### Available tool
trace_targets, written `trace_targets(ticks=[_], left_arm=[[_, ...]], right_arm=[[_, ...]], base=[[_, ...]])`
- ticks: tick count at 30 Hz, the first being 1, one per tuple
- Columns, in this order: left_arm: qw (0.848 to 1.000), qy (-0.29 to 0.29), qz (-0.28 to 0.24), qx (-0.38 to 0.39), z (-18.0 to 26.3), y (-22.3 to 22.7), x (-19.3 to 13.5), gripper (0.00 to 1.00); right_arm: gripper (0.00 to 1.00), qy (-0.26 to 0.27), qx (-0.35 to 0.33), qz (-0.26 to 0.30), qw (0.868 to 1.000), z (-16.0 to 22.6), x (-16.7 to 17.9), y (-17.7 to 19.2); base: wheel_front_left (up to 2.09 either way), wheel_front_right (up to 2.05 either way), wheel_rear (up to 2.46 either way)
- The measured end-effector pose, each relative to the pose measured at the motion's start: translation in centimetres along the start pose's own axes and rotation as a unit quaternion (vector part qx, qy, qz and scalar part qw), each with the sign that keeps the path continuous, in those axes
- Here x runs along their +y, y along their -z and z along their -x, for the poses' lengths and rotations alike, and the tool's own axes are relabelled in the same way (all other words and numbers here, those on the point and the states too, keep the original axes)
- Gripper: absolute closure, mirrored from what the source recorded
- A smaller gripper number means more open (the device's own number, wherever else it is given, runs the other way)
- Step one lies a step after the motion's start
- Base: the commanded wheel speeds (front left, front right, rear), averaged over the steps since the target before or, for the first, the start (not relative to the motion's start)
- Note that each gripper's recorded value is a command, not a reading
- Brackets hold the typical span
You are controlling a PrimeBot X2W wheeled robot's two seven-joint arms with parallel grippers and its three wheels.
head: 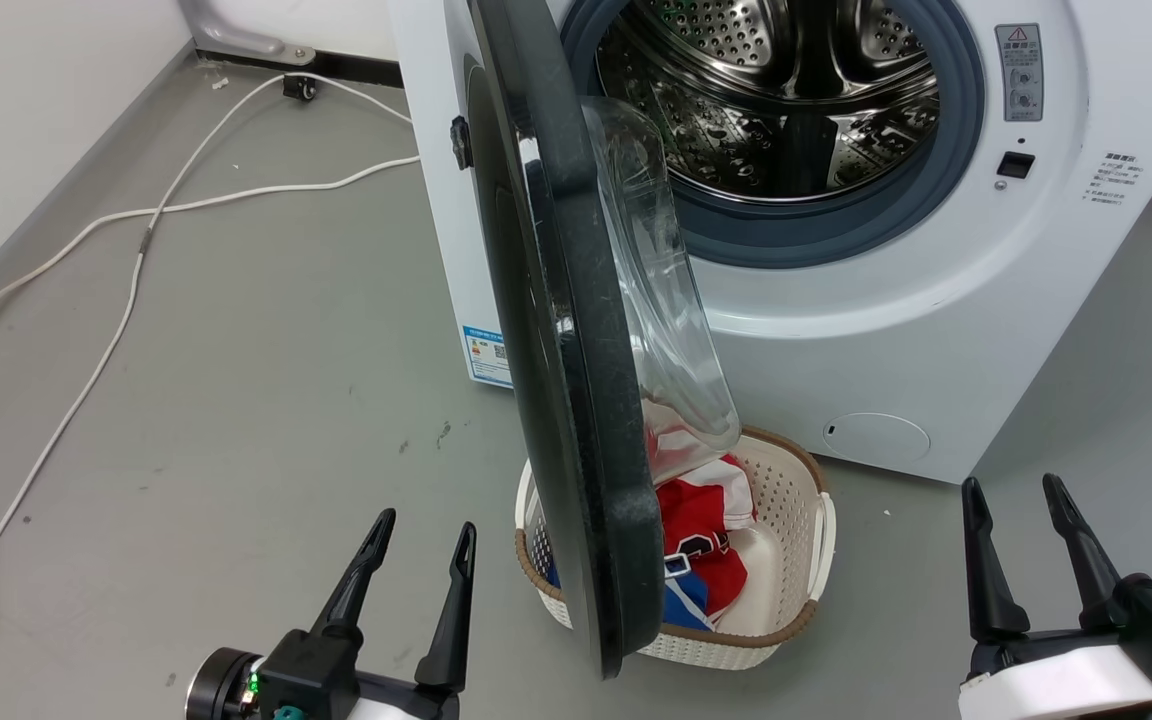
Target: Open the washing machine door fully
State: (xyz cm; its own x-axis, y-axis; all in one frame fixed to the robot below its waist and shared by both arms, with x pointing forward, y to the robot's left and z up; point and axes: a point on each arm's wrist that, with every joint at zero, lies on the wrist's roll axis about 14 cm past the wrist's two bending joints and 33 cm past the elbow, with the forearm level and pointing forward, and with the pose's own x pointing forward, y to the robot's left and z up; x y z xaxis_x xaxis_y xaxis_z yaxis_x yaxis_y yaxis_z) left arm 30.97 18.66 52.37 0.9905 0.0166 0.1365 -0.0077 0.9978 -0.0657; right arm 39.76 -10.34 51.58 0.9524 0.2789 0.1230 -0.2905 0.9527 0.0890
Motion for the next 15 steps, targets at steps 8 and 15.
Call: trace_targets(ticks=[8, 15], left_arm=[[1.0, -0.002, 0.0, -0.002, 0.1, -0.1, 0.1, 1.0], [1.0, -0.012, 0.001, -0.017, 0.0, -1.1, 0.6, 1.0]], right_arm=[[0.0, 0.0, -0.002, -0.001, 1.0, 0.0, 0.0, -0.1], [0.0, -0.001, 0.0, -0.002, 1.0, 0.0, 0.1, 0.0]], base=[[0.0, 0.0, 0.0], [0.0, 0.0, 0.0]])
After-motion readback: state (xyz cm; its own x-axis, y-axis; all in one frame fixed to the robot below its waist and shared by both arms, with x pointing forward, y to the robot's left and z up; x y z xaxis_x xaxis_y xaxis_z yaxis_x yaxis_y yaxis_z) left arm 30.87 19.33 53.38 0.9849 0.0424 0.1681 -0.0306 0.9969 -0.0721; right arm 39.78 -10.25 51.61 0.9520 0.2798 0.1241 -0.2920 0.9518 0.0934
